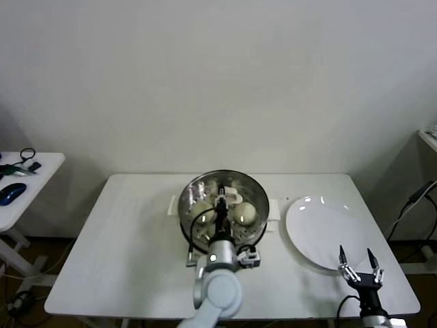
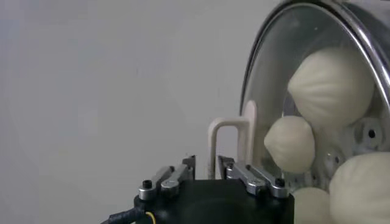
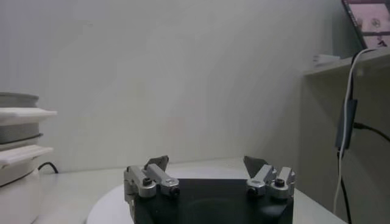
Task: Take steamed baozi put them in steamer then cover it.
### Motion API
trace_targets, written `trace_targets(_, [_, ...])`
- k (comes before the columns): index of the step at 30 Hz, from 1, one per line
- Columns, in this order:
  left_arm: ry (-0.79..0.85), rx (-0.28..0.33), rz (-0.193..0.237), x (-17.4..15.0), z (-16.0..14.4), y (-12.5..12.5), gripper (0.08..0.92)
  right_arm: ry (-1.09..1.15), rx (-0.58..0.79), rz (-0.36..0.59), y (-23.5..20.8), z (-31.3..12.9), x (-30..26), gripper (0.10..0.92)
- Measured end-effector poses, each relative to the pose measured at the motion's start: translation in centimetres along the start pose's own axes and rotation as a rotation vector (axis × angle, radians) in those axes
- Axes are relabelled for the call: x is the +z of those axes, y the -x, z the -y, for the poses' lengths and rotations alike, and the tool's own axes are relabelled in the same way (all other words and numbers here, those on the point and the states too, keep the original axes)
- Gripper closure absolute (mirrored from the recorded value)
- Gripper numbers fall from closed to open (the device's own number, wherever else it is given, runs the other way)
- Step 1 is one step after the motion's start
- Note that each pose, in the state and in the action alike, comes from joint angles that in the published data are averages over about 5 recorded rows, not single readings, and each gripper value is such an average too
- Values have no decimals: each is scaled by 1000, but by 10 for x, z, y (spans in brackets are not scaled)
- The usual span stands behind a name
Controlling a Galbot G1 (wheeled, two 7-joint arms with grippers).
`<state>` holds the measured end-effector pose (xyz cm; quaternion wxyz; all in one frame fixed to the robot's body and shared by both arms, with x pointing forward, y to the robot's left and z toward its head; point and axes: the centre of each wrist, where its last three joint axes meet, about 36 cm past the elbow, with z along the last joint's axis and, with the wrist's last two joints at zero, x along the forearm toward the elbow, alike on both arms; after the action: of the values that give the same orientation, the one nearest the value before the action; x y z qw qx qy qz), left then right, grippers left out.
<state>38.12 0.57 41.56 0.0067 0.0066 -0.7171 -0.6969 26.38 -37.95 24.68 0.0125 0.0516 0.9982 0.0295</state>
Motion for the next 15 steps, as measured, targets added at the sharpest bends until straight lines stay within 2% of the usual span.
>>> trace_targets(9, [-44,-9,20,9,-10,-9,374,-4,-13,-16,0,-1,0,200])
trace_targets(15, [-138,-16,73,24,-23,-23,214,4,-14,-35,-2,-3,1,200])
